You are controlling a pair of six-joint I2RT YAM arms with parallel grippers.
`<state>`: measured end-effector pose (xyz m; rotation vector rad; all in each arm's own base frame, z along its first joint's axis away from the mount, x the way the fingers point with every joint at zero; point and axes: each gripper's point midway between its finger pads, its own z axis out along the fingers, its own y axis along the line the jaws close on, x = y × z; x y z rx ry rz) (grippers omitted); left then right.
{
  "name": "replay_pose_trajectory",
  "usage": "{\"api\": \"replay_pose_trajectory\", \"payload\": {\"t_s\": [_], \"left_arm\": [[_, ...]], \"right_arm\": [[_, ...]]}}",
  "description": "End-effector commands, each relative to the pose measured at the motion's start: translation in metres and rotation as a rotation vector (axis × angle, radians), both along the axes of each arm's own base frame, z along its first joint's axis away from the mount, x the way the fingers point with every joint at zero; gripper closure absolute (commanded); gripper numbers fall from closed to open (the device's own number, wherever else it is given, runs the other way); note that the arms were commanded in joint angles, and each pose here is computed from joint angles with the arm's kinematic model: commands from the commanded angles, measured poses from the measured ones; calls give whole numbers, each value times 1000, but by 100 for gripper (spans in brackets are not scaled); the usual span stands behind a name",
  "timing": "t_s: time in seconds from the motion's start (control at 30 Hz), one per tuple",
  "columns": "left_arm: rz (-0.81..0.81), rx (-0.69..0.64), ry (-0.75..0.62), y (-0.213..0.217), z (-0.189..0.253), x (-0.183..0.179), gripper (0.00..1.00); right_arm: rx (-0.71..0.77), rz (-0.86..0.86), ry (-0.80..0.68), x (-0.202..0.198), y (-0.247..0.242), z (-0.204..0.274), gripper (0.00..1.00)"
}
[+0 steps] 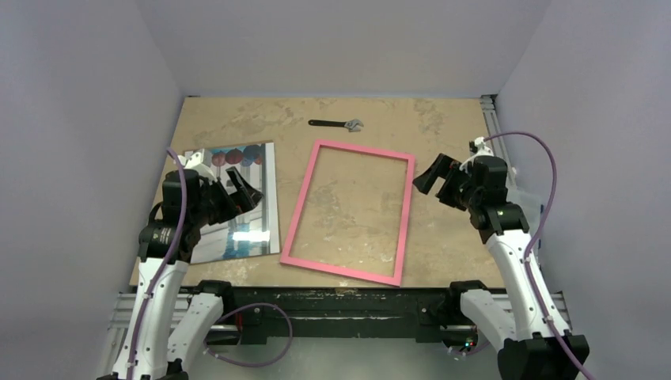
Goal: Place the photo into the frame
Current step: Turn over the photo frame at the center of the board.
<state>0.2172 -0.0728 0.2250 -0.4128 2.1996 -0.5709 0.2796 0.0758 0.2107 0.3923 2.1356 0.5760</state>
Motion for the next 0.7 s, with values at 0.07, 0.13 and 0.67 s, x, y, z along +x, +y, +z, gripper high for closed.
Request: {"api": "replay_pose_trajectory", "payload": {"t_s": [0.07, 0.13, 0.67], "left_arm": [[-78, -100, -9, -21, 10, 1, 0], [-110, -150, -19, -30, 11, 1, 0], [-322, -45, 112, -104, 33, 16, 0]], "right_arm": [[-75, 3, 166, -20, -9, -49, 1], [-89, -1, 215, -23, -11, -64, 1], [-88, 54, 444, -26, 7, -143, 8]]}}
